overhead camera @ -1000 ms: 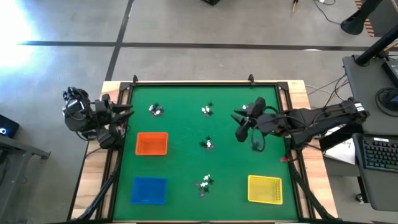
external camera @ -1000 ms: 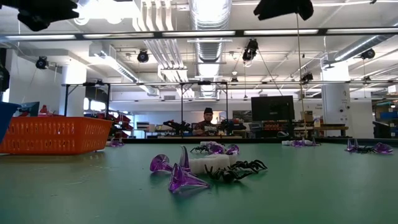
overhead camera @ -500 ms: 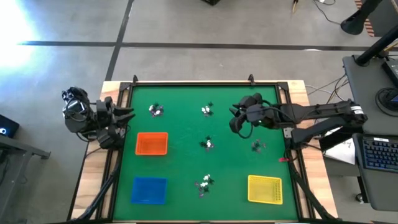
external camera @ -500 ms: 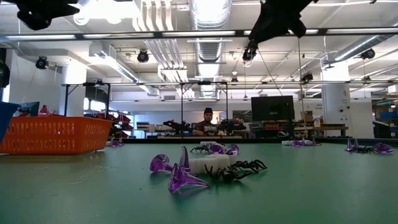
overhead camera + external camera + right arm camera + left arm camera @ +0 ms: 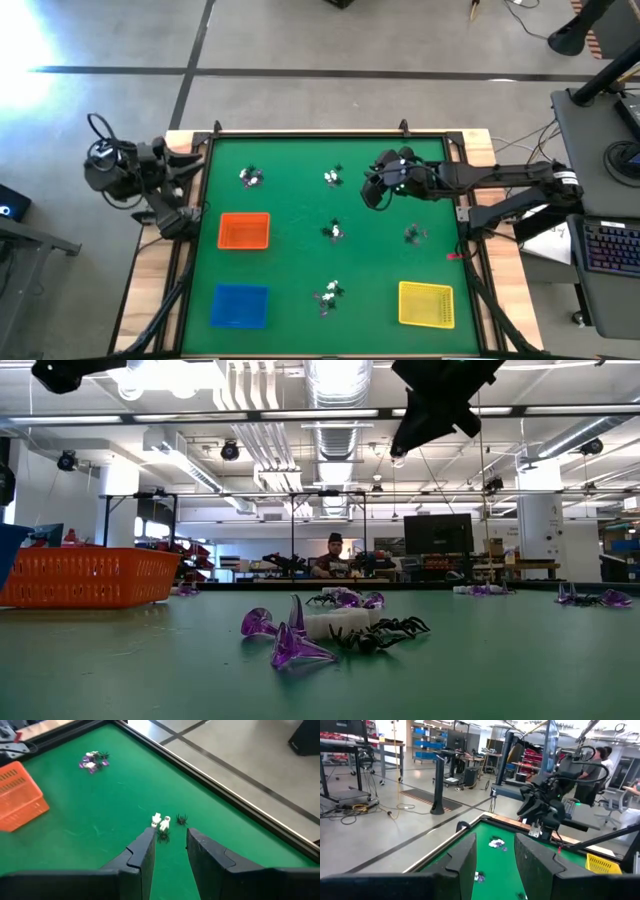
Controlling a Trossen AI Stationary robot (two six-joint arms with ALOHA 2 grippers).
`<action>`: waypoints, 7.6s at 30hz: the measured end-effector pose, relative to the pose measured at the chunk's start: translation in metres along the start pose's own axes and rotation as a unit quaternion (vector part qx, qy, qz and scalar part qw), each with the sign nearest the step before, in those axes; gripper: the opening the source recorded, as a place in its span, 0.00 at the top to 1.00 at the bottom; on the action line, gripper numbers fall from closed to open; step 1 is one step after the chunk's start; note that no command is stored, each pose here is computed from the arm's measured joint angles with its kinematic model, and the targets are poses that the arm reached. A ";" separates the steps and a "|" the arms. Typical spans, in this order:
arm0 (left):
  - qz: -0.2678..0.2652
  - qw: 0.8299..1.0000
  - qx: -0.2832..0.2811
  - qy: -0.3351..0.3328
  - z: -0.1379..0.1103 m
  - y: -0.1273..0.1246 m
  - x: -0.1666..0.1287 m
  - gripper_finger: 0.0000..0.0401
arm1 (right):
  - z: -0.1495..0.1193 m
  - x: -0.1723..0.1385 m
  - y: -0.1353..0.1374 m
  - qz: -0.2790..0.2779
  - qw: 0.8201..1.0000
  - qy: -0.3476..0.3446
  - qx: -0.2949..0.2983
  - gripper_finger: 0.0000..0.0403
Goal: Sort Halloween decoration
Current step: Put the violet witch hat toy into the orange bin
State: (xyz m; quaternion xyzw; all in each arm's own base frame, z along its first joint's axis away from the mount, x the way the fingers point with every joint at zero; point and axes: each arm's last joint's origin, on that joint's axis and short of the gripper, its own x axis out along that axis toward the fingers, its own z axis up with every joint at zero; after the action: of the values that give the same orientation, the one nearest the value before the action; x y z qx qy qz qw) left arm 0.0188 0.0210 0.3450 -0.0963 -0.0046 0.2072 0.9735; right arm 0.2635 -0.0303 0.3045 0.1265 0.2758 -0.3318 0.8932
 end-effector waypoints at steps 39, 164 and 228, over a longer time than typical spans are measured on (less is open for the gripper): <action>0.117 0.988 0.095 -0.021 0.045 -0.082 0.019 0.76 | 0.000 -0.007 0.011 0.081 0.996 0.027 -0.007 0.74; 0.454 0.739 -0.223 0.444 -0.145 0.050 0.186 0.65 | -0.006 -0.028 -0.005 0.074 0.992 0.080 0.058 0.74; 0.437 0.735 -0.225 0.468 -0.177 0.074 0.201 0.74 | -0.007 -0.029 -0.006 0.074 0.993 0.083 0.038 0.74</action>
State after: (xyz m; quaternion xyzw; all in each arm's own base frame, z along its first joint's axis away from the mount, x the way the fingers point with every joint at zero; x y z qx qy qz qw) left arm 0.1812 0.1351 0.1508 -0.3890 0.4474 0.5312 0.6052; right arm 0.2387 -0.0168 0.3149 0.2079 0.3258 -0.2634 0.8839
